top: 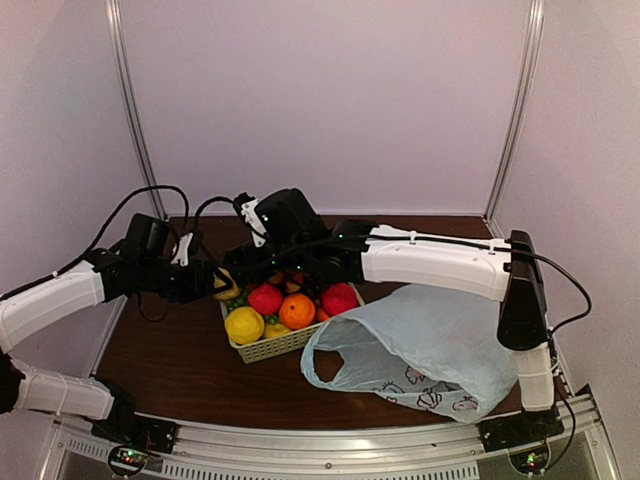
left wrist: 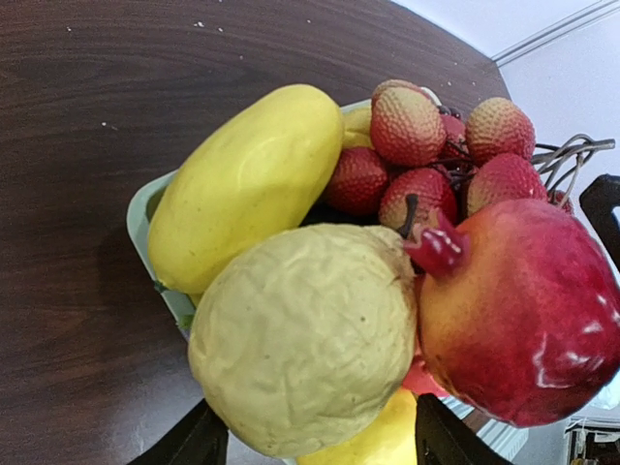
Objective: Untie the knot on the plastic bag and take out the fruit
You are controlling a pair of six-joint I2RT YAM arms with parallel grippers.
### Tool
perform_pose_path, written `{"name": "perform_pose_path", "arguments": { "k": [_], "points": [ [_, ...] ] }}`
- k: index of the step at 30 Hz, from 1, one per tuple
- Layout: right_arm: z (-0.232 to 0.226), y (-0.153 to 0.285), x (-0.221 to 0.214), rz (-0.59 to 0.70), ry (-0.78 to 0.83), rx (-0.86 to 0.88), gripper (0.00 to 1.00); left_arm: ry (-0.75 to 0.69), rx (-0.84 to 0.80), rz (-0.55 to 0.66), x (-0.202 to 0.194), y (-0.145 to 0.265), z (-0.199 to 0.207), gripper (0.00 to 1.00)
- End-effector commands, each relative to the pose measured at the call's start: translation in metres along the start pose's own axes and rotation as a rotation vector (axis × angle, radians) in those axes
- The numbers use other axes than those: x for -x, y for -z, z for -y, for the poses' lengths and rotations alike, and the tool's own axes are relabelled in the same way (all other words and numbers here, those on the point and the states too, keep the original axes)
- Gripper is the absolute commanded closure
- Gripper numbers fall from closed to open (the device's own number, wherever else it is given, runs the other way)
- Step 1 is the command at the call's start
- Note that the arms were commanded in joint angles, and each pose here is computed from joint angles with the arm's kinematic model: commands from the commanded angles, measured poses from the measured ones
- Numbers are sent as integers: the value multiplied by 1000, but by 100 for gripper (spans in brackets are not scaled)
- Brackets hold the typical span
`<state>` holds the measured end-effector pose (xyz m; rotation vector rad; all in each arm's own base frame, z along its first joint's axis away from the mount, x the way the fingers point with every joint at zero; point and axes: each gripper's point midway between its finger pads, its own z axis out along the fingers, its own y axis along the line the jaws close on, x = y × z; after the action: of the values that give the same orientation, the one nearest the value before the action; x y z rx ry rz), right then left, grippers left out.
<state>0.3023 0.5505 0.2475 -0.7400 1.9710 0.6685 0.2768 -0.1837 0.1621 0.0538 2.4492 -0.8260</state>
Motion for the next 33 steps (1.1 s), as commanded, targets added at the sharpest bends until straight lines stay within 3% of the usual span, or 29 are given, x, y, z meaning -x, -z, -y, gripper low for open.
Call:
{"name": "perform_pose_path", "arguments": {
  "k": [1,33],
  "points": [
    [-7,23,27,48,7,19,10,-34,-63,24,9,-7,9,34],
    [-4,13,6,1,16,11,9,-28,40,29,3,-1,-11,24]
  ]
}}
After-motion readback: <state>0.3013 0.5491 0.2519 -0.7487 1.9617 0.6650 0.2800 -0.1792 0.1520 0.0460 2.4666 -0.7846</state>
